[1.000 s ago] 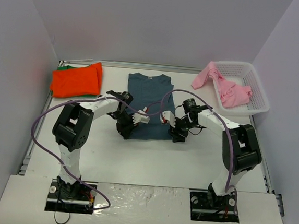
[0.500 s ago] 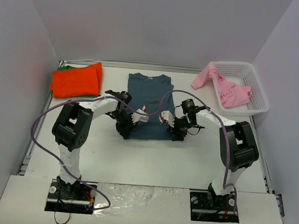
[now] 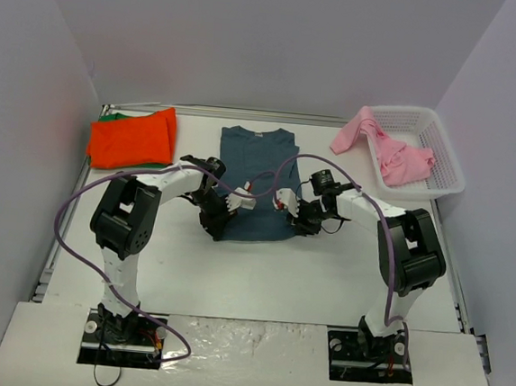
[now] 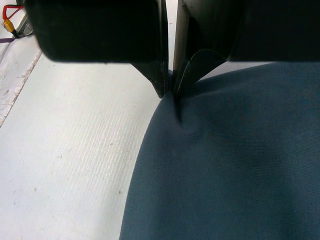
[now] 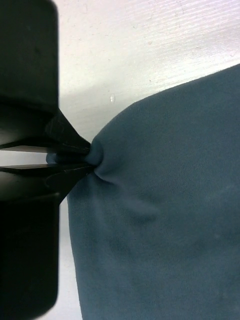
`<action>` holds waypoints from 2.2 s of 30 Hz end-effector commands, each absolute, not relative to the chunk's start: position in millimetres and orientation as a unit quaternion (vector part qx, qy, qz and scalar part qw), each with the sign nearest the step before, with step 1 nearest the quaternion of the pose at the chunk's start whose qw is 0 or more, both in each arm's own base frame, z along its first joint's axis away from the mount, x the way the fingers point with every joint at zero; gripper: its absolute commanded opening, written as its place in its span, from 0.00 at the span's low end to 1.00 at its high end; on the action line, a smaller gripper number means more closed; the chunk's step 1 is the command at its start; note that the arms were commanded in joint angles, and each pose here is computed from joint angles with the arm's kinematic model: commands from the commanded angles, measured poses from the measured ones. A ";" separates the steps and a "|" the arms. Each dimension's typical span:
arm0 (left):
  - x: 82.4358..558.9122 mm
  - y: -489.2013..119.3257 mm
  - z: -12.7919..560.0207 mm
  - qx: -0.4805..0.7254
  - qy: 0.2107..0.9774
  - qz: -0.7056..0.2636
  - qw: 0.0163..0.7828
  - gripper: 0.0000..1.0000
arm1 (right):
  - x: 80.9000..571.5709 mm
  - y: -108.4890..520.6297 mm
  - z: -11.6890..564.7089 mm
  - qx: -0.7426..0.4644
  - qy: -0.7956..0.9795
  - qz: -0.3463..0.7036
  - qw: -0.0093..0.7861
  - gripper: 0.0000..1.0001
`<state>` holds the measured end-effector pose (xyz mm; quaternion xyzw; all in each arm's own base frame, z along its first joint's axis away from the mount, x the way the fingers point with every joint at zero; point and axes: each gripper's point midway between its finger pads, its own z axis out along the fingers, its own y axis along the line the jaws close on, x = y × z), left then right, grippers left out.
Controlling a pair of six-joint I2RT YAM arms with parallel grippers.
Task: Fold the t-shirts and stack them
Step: Grab one side of the 2/3 rectangular tshirt with both arms, then fold the long partially folded tshirt into a neat square
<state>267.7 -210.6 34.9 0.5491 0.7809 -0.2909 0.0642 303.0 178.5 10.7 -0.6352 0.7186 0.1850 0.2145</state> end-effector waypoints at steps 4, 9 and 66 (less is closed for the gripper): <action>272.5 -213.8 66.9 0.562 0.768 -0.293 0.092 0.02 | 274.9 163.5 15.1 -0.617 0.750 0.173 0.164 0.00; 273.7 -209.6 83.1 0.569 0.766 -0.278 0.111 0.02 | 267.4 164.0 41.9 -0.612 0.752 0.181 0.165 0.00; 275.6 -200.7 195.7 0.591 0.725 -0.248 0.252 0.03 | 286.6 165.8 158.2 -0.625 0.722 0.226 0.196 0.00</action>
